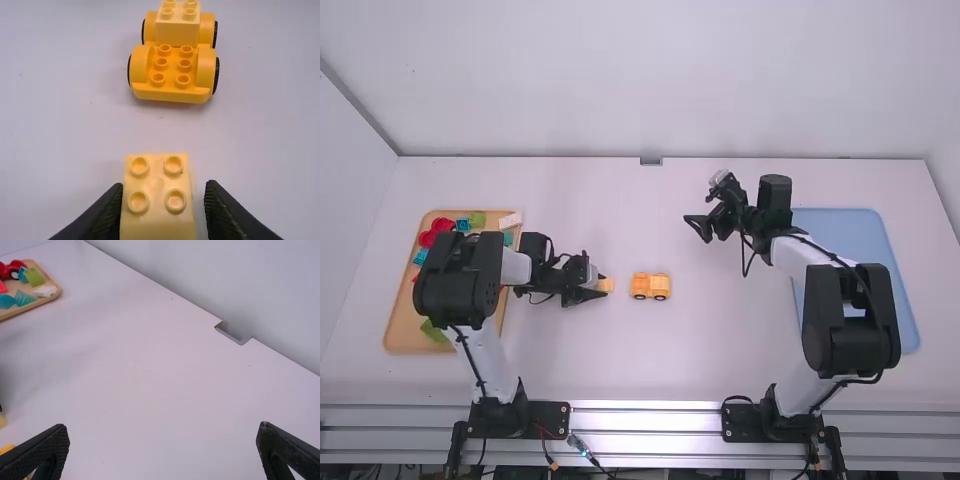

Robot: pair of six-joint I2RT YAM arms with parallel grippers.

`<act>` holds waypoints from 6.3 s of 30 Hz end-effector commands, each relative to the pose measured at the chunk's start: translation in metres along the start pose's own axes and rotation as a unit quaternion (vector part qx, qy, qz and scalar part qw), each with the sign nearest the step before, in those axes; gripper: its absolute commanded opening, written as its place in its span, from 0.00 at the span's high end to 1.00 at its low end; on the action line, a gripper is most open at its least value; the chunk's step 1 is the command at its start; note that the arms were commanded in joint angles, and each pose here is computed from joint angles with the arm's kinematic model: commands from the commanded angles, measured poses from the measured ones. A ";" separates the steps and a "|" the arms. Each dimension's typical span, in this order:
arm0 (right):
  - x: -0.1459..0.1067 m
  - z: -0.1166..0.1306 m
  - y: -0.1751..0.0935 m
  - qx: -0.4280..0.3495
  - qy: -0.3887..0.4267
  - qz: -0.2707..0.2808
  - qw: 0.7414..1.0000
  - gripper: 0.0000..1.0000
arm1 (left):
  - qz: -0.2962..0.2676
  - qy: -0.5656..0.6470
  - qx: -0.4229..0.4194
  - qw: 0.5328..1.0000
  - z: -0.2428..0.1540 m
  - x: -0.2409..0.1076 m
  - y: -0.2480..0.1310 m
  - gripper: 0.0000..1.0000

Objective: Assemble lego blocks to make yellow taxi

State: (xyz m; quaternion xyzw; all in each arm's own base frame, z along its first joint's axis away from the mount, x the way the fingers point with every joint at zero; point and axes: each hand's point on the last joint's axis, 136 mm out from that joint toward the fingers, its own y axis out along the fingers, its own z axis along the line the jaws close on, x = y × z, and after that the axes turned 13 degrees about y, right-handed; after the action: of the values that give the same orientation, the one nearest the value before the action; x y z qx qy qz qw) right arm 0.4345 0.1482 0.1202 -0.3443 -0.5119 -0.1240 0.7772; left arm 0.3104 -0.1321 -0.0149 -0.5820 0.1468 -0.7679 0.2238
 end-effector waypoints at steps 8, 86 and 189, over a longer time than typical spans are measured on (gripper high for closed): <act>0.007 0.003 -0.002 0.004 -0.006 -0.007 1.000 0.01 | -0.006 -0.008 -0.008 1.000 -0.004 0.000 0.004 0.70; -0.181 0.130 0.062 0.230 -0.140 0.093 0.959 0.01 | -0.041 0.039 -0.092 0.994 0.024 0.087 0.051 0.78; -0.183 0.123 0.064 0.207 -0.140 0.101 0.963 0.39 | 0.011 0.043 -0.033 0.998 0.017 0.098 0.052 0.30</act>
State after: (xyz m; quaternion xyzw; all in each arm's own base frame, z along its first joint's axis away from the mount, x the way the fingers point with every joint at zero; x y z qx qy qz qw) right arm 0.2993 0.2486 -0.0297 -0.2266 -0.5968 0.1088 0.7620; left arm 0.3115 -0.2273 0.0271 -0.5665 0.2017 -0.7715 0.2077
